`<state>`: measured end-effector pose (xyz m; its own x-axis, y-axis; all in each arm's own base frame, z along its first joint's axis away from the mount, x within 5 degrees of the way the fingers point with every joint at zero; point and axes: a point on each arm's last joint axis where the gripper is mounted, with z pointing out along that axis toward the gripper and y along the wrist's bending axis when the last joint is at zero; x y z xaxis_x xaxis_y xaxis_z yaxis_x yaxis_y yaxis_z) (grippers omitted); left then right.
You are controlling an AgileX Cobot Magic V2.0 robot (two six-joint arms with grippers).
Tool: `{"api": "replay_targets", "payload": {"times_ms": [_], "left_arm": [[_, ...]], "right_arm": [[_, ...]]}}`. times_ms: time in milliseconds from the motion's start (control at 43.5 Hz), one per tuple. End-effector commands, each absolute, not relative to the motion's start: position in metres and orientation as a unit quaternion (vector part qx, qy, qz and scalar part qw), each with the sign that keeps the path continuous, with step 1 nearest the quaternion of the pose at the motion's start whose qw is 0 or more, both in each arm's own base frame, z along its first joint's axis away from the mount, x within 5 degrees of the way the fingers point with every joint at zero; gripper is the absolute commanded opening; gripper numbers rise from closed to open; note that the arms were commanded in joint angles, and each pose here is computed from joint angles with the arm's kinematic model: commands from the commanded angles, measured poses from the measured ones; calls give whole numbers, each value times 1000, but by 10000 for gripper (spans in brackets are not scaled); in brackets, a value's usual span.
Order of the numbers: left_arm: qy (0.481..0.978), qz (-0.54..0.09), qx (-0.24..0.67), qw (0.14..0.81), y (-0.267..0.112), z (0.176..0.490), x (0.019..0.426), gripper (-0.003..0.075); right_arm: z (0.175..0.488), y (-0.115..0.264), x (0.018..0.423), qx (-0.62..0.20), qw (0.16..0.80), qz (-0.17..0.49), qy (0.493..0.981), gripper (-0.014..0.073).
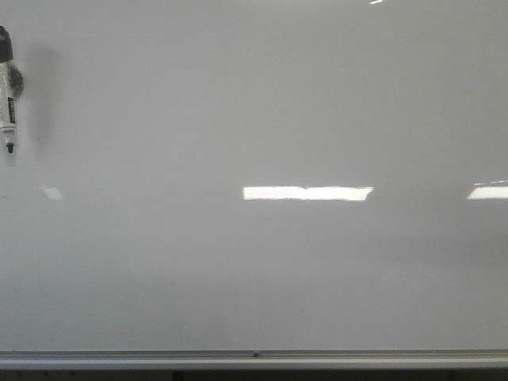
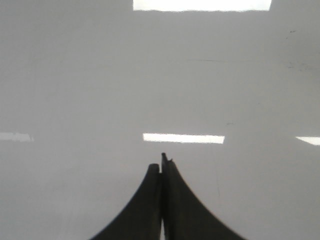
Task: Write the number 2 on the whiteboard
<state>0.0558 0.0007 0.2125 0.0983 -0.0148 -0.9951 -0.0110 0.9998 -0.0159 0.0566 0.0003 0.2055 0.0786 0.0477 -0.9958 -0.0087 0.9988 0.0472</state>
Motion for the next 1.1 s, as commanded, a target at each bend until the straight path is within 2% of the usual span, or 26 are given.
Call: {"api": "replay_targets", "payload": {"times_ms": [0,919,1080], "left_arm": [[636,-5,-9,771,1,219,54,-20],[636,-5,-9,771,1,219,54,-20],[614,-5,-10,789,1,228,52,-20]], "right_arm": [[219,1,53,9,774,18,633,-68],[220,1,53,9,774,18,632,-68],[229,1,51,12,787,22,617,-68]]}}
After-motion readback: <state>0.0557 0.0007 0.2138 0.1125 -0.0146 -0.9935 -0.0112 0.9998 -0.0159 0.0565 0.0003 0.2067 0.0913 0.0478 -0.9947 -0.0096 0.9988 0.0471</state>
